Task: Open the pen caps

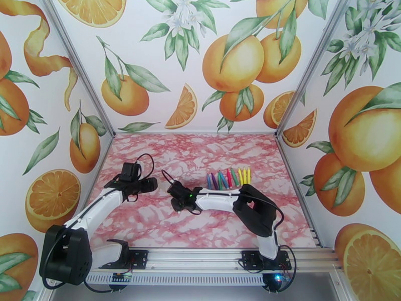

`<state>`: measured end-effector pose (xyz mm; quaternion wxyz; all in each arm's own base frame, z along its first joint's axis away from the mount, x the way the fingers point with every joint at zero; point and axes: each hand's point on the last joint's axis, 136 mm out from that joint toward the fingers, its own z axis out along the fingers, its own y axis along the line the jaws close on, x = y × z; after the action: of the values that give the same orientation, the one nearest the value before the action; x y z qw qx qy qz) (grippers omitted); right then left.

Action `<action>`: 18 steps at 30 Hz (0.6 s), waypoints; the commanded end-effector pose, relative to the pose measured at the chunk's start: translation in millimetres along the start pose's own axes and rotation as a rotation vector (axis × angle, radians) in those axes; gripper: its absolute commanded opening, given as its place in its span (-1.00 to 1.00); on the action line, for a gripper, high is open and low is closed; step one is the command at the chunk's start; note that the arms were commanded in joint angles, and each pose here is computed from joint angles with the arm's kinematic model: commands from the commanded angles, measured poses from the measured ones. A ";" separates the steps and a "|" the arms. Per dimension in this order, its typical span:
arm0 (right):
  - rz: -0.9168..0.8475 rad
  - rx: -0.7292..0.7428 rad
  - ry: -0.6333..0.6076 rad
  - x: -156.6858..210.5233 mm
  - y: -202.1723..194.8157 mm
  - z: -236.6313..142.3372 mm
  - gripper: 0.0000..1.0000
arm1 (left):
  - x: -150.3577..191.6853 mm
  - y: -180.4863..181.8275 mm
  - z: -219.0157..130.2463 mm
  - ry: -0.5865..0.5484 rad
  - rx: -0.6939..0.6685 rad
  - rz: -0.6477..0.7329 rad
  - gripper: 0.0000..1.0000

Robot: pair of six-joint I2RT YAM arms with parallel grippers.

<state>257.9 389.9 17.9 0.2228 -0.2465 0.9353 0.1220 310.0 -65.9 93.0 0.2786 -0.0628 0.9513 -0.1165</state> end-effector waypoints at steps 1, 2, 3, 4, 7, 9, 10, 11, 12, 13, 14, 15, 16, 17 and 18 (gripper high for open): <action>0.004 0.064 0.017 3.6 -6.3 6.7 -0.21 | -8.1 -5.8 -7.7 -0.064 0.043 -0.016 0.66; 0.004 0.071 0.022 5.4 -7.8 8.2 -0.23 | -7.8 -5.2 -9.1 -0.068 0.042 -0.017 0.66; 0.003 0.077 0.024 5.8 -8.8 8.9 -0.27 | -7.6 -5.2 -10.4 -0.072 0.042 -0.015 0.66; 0.003 0.082 0.024 5.9 -9.5 9.6 -0.30 | -7.2 -5.0 -11.3 -0.072 0.041 -0.014 0.66; 0.003 0.097 0.024 7.2 -12.3 12.2 -0.40 | -6.4 -4.8 -12.8 -0.070 0.040 -0.009 0.67; 0.005 0.097 0.026 7.7 -12.3 13.5 -0.46 | -6.1 -4.5 -13.0 -0.068 0.037 -0.008 0.67; 0.006 0.099 0.024 7.6 -12.6 13.8 -0.49 | -5.4 -4.2 -12.9 -0.066 0.036 -0.007 0.66; 0.007 0.098 0.021 6.9 -12.2 13.2 -0.53 | -5.8 -4.5 -13.4 -0.066 0.038 -0.006 0.67; 0.009 0.098 0.017 6.6 -12.4 12.5 -0.58 | -6.0 -4.9 -13.7 -0.066 0.039 -0.005 0.67; 0.011 0.100 0.012 5.7 -13.2 11.5 -0.61 | -7.3 -5.3 -14.6 -0.070 0.040 -0.004 0.67; 0.013 0.105 0.004 4.9 -14.5 10.4 -0.65 | -8.2 -6.3 -15.4 -0.073 0.044 -0.003 0.67; 0.014 0.108 -0.005 3.3 -15.9 8.1 -0.68 | -8.7 -7.1 -15.7 -0.074 0.049 -0.002 0.67; 0.016 0.111 -0.009 3.2 -17.2 6.7 -0.69 | -8.8 -8.5 -15.7 -0.073 0.056 -0.001 0.67; 0.019 0.117 -0.019 1.3 -19.4 4.8 -0.70 | -10.1 -10.9 -16.3 -0.075 0.068 0.002 0.66; 0.022 0.122 -0.026 0.1 -21.4 2.8 -0.71 | -10.5 -13.9 -16.5 -0.075 0.084 0.006 0.66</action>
<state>267.3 384.7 16.4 0.2405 -0.2296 0.9386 0.0922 307.5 -69.0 105.4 0.3007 -0.0642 0.9420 -0.1342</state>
